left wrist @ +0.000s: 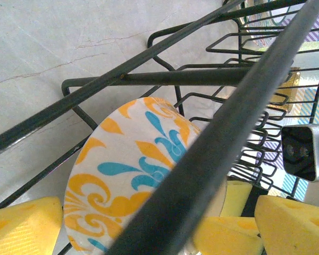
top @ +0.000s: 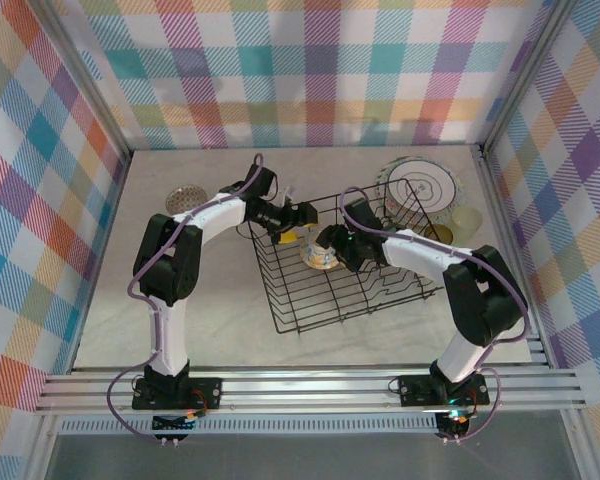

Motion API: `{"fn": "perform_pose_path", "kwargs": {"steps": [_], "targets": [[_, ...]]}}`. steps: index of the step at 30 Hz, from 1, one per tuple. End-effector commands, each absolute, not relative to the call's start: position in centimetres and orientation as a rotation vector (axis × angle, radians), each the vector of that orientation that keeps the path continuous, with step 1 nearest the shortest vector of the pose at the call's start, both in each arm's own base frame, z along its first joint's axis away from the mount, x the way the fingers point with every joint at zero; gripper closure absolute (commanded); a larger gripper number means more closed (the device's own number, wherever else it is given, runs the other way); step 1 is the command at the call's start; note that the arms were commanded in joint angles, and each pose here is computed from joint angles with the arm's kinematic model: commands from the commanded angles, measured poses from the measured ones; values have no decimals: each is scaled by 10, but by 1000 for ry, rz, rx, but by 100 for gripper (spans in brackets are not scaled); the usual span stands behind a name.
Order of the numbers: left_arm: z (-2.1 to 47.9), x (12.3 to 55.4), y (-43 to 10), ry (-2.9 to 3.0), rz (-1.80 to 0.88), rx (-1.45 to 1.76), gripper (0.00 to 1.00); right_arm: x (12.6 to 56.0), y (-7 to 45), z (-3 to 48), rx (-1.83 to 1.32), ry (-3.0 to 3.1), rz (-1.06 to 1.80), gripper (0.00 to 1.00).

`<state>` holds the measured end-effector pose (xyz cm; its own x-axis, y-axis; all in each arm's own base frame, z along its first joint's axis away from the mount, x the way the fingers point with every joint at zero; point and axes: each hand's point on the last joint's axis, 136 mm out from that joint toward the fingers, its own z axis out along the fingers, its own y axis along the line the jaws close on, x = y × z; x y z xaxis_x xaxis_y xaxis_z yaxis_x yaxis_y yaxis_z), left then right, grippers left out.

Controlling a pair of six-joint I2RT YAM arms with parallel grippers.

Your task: Unload the mixed dishes from the dish rack

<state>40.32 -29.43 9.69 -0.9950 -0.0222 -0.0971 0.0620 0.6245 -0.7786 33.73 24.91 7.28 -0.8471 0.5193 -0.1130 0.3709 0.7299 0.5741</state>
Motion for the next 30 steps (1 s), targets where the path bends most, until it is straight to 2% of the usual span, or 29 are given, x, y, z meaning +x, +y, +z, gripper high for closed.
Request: {"fn": "perform_pose_path", "kwargs": {"steps": [1, 9, 12, 23, 30], "targets": [[87, 410, -279, 2760, -1267, -57, 7, 302, 210, 16, 873, 2836, 488, 33], [91, 410, -280, 2745, -1296, -67, 8, 296, 204, 13, 909, 2820, 479, 51], [97, 411, -281, 2730, -1317, -65, 8, 294, 203, 10, 908, 2817, 488, 65], [109, 412, -271, 2718, -1288, -73, 0, 293, 200, -1, 911, 2766, 588, 77], [109, 408, -269, 2747, -1269, -67, 0, 292, 198, -6, 937, 2744, 635, 80]]}}
